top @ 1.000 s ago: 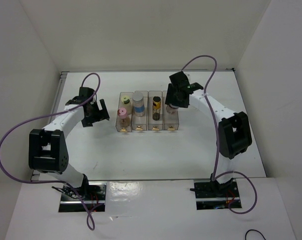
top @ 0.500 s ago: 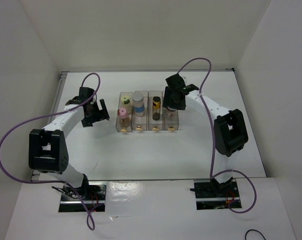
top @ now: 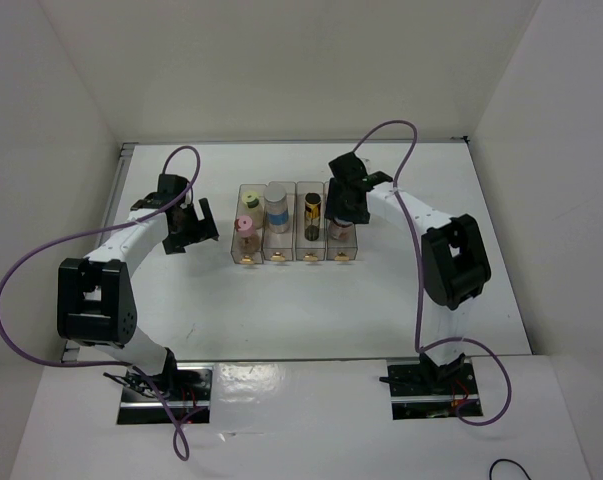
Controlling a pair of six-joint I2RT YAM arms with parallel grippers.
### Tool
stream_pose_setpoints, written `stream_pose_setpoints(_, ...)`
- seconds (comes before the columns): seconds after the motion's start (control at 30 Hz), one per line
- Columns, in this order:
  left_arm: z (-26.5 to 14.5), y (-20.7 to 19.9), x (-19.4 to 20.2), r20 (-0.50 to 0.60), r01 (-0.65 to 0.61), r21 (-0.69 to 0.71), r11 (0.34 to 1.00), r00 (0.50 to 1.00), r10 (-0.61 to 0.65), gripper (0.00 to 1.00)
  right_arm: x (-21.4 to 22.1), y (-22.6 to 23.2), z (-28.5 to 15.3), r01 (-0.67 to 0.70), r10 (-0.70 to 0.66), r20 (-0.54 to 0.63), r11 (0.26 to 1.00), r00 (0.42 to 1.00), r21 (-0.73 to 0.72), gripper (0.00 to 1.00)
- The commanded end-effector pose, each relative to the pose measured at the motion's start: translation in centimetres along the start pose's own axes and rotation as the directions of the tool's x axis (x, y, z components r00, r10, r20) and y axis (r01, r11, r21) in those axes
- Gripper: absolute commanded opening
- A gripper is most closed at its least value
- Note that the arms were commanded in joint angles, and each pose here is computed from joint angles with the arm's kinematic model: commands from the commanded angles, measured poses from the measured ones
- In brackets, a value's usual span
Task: Organize the condiment bottles
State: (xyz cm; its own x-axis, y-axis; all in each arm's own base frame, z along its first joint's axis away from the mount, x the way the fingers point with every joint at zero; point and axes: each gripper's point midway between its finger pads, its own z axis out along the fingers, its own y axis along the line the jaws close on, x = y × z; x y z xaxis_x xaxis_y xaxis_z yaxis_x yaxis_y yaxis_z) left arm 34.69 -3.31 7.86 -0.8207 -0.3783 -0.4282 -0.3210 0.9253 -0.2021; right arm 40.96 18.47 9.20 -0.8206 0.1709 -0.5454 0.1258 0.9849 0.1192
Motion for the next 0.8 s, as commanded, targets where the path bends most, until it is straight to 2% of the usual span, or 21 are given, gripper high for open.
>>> stream_pose_setpoints(0.0, -1.2, -0.5, -1.9, 0.060, -0.009, 0.015, 1.000, 0.998, 0.008, 1.00, -2.3, 1.5, -0.1, -0.006, 0.010, 0.092, 0.999, 0.996, -0.038, 0.26)
stream_pose_setpoints(0.17, -1.4, -0.4, -2.1, 0.072, -0.008, 0.010, 1.000, 0.997, 0.007, 1.00, -1.9, 1.4, 0.6, -0.003, 0.005, 0.077, 1.000, 0.997, -0.028, 0.27)
stream_pose_setpoints(0.27, -1.4, -0.4, -2.1, 0.072, -0.008, 0.010, 1.000, 0.997, 0.007, 1.00, -1.4, 1.7, 0.9, 0.007, -0.005, 0.068, 1.000, 0.998, -0.028, 0.32)
stream_pose_setpoints(0.33, -1.4, -0.4, -2.1, 0.072, -0.008, 0.010, 1.000, 0.997, 0.007, 1.00, -1.4, 1.7, 0.9, 0.007, -0.005, 0.068, 1.000, 0.998, -0.029, 0.39)
stream_pose_setpoints(0.5, -1.4, -0.5, -2.3, 0.080, -0.008, 0.014, 1.000, 0.997, 0.007, 1.00, -1.5, 1.6, 0.9, 0.006, -0.005, 0.073, 1.000, 0.997, -0.021, 0.45)
stream_pose_setpoints(0.57, -1.4, -0.5, -2.3, 0.080, -0.008, 0.014, 1.000, 0.997, 0.007, 1.00, -1.5, 1.6, 0.9, 0.006, -0.005, 0.073, 1.000, 0.997, -0.021, 0.52)
stream_pose_setpoints(0.73, -1.7, -0.6, -2.5, 0.089, -0.009, 0.018, 1.000, 0.996, 0.007, 1.00, -2.1, 1.8, 0.4, 0.002, 0.000, 0.088, 1.000, 0.996, -0.030, 0.62)
stream_pose_setpoints(0.77, -1.7, -0.6, -2.5, 0.089, -0.009, 0.018, 1.000, 0.996, 0.007, 1.00, -1.9, 1.7, 0.4, 0.004, -0.002, 0.081, 1.000, 0.997, -0.026, 0.67)
